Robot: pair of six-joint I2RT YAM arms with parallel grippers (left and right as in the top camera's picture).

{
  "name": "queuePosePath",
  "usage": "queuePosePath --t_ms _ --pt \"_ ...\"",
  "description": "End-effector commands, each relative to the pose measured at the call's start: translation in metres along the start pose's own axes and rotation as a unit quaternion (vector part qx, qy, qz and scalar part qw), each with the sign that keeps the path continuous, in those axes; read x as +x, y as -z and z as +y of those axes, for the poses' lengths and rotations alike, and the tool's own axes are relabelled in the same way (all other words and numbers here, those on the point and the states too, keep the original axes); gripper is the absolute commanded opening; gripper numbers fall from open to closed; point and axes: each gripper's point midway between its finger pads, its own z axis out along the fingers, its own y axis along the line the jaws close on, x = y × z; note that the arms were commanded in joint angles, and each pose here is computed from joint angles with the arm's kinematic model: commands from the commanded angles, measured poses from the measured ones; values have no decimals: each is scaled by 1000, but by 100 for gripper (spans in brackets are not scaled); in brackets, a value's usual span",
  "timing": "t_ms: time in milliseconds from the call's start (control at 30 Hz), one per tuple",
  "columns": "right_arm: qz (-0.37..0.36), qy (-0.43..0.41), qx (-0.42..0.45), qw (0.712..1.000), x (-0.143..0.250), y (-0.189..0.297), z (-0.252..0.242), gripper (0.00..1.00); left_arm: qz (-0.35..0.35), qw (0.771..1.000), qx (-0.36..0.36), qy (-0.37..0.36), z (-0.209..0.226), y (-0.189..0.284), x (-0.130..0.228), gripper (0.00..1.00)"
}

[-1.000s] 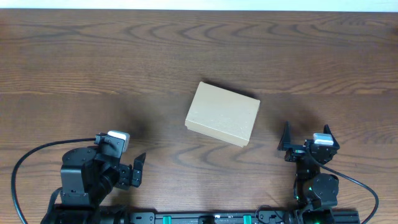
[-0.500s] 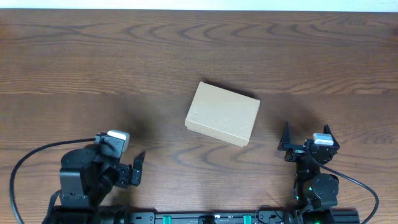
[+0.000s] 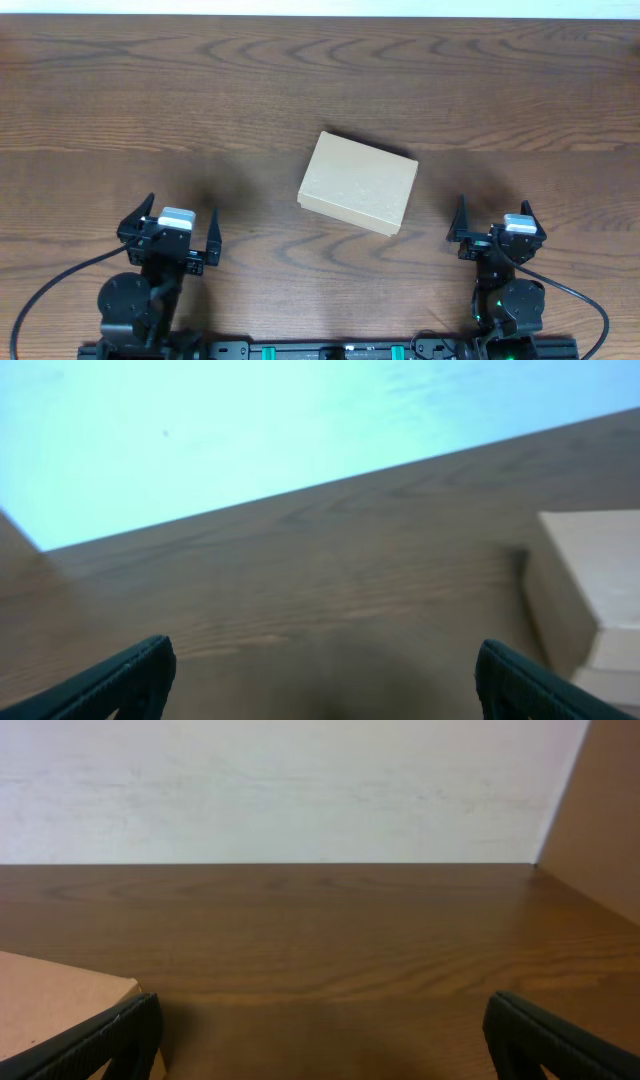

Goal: Pack container

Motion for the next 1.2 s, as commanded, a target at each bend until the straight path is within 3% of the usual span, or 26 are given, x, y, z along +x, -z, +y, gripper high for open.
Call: queuePosePath --t_ms 0,267,933,1167 --pt "0 -7 11 1000 0 0 -5 99 -11 998 -56 9 18 -1 6 95" --pt "0 -7 11 1000 0 0 -5 99 -15 992 -125 34 40 5 12 95" --pt "0 -7 11 1000 1 0 -5 99 -8 991 -86 105 14 -25 78 95" --pt "0 -7 11 1000 0 0 -5 99 -7 991 -77 106 11 -26 80 95"
